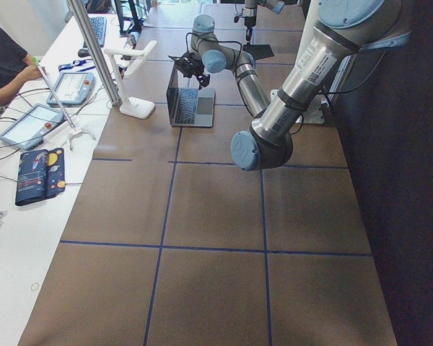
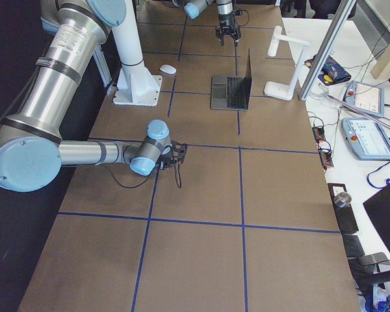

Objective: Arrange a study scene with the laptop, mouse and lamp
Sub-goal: 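Carry the mouse pad beside the laptop while the left arm reaches for the mouse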

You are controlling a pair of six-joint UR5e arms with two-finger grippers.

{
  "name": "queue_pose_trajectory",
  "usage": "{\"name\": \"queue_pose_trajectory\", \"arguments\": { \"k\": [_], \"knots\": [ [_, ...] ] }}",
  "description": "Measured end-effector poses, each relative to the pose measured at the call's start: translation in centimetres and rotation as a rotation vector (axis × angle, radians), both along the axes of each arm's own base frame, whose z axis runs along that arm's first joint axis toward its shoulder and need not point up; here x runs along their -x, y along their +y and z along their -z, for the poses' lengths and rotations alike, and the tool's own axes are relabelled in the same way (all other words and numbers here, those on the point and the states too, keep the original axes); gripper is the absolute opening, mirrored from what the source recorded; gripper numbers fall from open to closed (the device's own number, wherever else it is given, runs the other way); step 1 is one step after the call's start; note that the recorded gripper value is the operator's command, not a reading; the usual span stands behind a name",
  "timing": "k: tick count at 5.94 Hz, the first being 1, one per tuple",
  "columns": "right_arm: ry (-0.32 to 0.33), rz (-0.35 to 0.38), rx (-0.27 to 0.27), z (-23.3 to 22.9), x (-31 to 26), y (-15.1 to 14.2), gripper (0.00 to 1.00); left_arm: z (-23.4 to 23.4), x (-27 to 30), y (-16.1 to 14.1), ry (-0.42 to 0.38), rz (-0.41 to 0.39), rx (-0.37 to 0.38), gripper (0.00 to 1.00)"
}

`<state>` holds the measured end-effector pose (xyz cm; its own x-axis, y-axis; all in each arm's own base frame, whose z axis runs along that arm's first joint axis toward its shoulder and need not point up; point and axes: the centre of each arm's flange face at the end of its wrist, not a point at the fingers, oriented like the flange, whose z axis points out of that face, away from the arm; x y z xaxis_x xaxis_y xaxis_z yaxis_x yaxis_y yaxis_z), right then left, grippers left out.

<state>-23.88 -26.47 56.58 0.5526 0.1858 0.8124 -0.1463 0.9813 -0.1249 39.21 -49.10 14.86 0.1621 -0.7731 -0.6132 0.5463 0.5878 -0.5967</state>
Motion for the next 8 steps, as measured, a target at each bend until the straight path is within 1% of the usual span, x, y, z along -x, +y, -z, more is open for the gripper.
{"name": "queue_pose_trajectory", "arguments": {
  "k": [1, 2, 3, 5, 6, 7, 8],
  "knots": [
    [-0.044, -0.047, -0.028, 2.2, 1.2, -2.9, 0.0, -0.5, -1.0, 1.4, -0.005, -0.024, 0.0, 0.99],
    [-0.055, -0.101, -0.036, 4.5, 2.4, -6.5, 0.0, -1.3, -2.1, 3.1, -0.013, -0.053, -0.001, 0.99],
    [-0.042, -0.152, -0.03, 6.9, 4.0, -10.9, 0.0, -2.0, -2.6, 4.9, -0.02, -0.093, -0.03, 1.0],
    [-0.033, -0.226, -0.021, 9.9, 7.7, -20.1, 0.0, -3.2, -2.6, 8.3, -0.04, -0.19, -0.126, 1.0],
    [-0.041, -0.248, -0.017, 11.3, 9.8, -24.9, 0.0, -3.6, -3.1, 9.7, -0.05, -0.242, -0.176, 1.0],
    [-0.048, -0.264, -0.014, 12.9, 11.4, -28.9, 0.0, -4.1, -3.6, 11.3, -0.062, -0.302, -0.231, 1.0],
    [-0.047, -0.279, -0.007, 14.2, 11.8, -31.5, 0.0, -5.6, -3.8, 13.1, -0.089, -0.381, -0.304, 1.0]
  ]
}}
